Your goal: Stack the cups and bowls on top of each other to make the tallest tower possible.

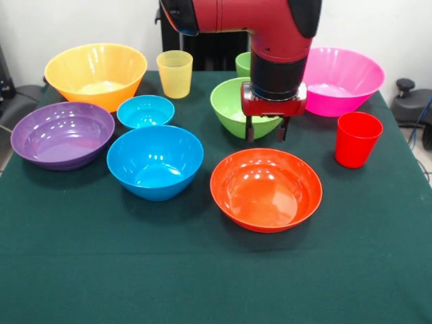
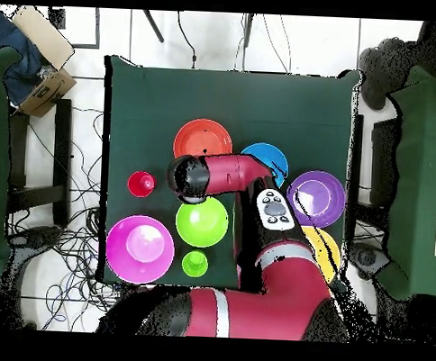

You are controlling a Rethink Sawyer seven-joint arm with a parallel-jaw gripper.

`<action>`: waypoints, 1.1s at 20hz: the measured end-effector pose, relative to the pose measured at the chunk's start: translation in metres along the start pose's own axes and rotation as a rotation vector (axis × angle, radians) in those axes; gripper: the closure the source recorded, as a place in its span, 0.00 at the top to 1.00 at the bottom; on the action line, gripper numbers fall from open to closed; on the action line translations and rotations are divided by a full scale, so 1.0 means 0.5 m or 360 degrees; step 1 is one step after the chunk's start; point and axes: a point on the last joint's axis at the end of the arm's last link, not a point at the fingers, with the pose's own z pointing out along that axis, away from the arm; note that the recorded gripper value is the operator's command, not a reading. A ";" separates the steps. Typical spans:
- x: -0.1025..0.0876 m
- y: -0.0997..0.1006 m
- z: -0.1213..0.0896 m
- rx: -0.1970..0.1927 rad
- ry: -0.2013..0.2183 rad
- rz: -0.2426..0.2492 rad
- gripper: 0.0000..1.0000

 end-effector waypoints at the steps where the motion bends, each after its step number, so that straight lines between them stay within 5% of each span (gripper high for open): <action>1: 0.000 0.000 0.001 0.0000 0.0001 0.0000 1.00; 22: 0.019 0.037 0.045 0.0009 0.0135 -0.0044 1.00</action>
